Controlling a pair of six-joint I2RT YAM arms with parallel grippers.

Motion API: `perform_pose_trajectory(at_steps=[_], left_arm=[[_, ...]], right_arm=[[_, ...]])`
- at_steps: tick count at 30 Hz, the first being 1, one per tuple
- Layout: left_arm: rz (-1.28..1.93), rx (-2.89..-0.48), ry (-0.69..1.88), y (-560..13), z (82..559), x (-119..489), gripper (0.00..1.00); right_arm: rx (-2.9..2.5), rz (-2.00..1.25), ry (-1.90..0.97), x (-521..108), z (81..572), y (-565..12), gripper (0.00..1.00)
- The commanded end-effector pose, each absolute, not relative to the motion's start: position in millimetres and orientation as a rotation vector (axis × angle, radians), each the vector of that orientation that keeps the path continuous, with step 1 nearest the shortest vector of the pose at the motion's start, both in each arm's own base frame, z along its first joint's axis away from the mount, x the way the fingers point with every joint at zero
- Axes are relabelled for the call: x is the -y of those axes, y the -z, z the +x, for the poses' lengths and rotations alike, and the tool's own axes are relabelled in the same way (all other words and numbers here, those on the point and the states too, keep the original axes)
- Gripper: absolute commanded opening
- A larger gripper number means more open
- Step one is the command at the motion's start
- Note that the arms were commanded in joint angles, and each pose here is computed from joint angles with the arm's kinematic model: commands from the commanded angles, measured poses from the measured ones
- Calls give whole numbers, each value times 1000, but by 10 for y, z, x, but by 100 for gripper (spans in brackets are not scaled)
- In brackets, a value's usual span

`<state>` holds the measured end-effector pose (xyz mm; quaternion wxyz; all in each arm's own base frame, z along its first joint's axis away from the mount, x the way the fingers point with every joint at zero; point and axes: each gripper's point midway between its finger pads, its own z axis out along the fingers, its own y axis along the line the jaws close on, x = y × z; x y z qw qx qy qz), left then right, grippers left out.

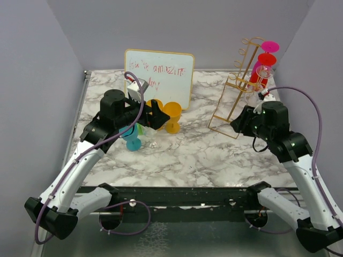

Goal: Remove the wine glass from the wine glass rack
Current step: Pick up the wine glass from the wine rack.

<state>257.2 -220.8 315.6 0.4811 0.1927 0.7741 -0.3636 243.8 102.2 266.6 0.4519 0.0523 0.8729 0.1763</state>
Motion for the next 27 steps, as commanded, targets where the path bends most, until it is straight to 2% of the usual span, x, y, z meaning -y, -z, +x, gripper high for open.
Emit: perform_pose_trajectory(at_steps=[1,6,15,27], left_arm=[[485,-1838,872,-3254,2541,2186,99],[493,-1831,865,-3265,2537,2178,99],[507,-1814,827,-3300,2550,2137,99],[503,-1826,820,-3240,2545,2123,99]], right_arm=[[-2156,294,-325,-722,2461,-2578,47],[-2103,472,-251,-380,2630,-2565,48],[-2031,678,-309,139,2905,-2655,50],[-1821,722,-435,392,3306,-3340,50]])
